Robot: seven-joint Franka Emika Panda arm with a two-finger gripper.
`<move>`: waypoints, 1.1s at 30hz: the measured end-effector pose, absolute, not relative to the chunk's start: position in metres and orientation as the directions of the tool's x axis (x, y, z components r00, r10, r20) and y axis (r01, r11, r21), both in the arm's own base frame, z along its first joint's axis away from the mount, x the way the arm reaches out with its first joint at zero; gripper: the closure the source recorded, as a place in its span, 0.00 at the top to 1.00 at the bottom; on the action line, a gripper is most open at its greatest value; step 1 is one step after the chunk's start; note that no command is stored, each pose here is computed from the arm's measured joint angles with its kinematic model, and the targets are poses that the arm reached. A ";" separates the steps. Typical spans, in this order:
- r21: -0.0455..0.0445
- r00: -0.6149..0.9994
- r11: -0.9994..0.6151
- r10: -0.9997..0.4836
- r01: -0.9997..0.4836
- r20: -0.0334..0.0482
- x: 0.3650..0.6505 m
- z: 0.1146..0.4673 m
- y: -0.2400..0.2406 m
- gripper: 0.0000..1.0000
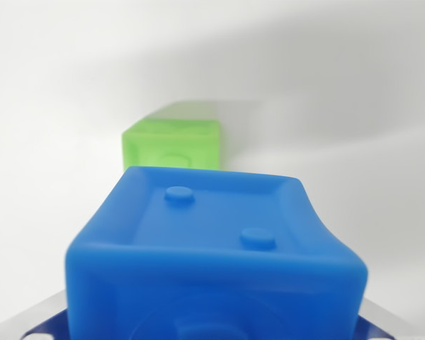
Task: Stack cube
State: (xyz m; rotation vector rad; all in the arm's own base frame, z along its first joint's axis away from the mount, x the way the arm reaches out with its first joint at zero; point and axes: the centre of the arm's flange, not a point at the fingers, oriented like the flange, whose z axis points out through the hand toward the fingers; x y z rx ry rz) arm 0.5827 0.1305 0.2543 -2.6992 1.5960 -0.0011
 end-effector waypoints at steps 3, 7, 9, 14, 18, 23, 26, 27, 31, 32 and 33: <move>-0.005 0.474 -0.474 -0.881 -0.881 -0.003 0.583 0.255 0.136 0.00; -0.005 0.462 -0.462 -0.887 -0.887 -0.003 0.583 0.256 0.143 0.00; -0.005 0.456 -0.456 -0.890 -0.890 -0.003 0.583 0.257 0.147 0.00; -0.005 0.443 -0.443 -0.897 -0.897 -0.003 0.583 0.259 0.156 0.00; -0.001 0.442 -0.442 -0.897 -0.897 -0.003 0.583 0.252 0.159 0.00; 0.005 0.440 -0.440 -0.898 -0.898 -0.002 0.583 0.234 0.158 0.00; 0.006 0.440 -0.440 -0.898 -0.898 -0.001 0.583 0.224 0.158 0.00; 0.005 0.440 -0.440 -0.898 -0.898 -0.001 0.583 0.222 0.158 0.00; 0.003 0.440 -0.440 -0.898 -0.898 0.000 0.583 0.212 0.158 0.00; 0.004 0.440 -0.440 -0.898 -0.898 0.001 0.583 0.209 0.158 0.00; 0.004 0.440 -0.440 -0.898 -0.898 0.001 0.583 0.207 0.158 0.00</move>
